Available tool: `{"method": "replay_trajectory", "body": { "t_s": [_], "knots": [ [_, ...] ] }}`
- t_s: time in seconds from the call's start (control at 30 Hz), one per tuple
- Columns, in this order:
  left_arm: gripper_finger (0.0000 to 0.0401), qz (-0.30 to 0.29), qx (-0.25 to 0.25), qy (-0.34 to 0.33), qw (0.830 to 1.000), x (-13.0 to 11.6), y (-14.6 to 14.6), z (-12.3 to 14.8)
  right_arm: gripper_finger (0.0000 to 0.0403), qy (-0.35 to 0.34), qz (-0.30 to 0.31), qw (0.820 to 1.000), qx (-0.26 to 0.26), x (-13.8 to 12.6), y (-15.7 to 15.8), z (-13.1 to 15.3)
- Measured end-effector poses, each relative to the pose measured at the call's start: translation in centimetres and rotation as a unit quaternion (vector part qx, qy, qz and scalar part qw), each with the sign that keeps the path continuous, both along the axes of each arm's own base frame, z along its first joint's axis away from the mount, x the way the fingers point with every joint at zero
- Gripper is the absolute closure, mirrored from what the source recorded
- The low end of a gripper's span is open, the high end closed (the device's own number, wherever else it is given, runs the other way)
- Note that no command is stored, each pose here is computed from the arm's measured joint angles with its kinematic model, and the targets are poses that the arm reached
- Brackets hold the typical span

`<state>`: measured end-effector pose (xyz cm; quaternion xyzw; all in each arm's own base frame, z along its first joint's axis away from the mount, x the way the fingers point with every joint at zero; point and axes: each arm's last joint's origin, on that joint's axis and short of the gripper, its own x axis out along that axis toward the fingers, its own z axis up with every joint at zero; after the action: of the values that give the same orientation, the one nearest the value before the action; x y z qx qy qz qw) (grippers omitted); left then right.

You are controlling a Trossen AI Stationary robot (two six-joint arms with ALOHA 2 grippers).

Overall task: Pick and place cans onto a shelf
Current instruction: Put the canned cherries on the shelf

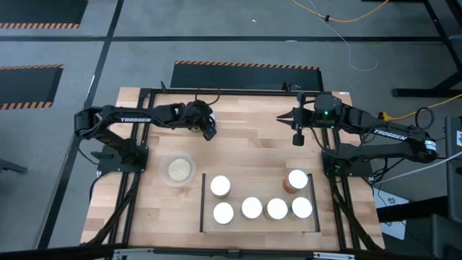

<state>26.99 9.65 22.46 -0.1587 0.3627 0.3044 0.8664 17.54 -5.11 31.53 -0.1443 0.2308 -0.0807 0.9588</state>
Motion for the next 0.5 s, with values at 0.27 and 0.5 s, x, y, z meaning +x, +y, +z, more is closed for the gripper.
{"method": "replay_trajectory", "body": {
  "t_s": [0.27, 0.5],
  "knots": [
    [0.0288, 0.0, 0.003, 0.004, 1.0, 0.06, 0.04, -0.14, 0.0363, 0.0, 0.0, 1.0, 0.0, 0.0, 0.0, -0.01],
    [0.0289, -0.002, -0.002, 0.022, 1.0, 0.33, 0.1, -0.96, 0.0363, 0.001, 0.0, 1.0, 0.0, -0.01, 0.0, -0.01]
  ]
}}
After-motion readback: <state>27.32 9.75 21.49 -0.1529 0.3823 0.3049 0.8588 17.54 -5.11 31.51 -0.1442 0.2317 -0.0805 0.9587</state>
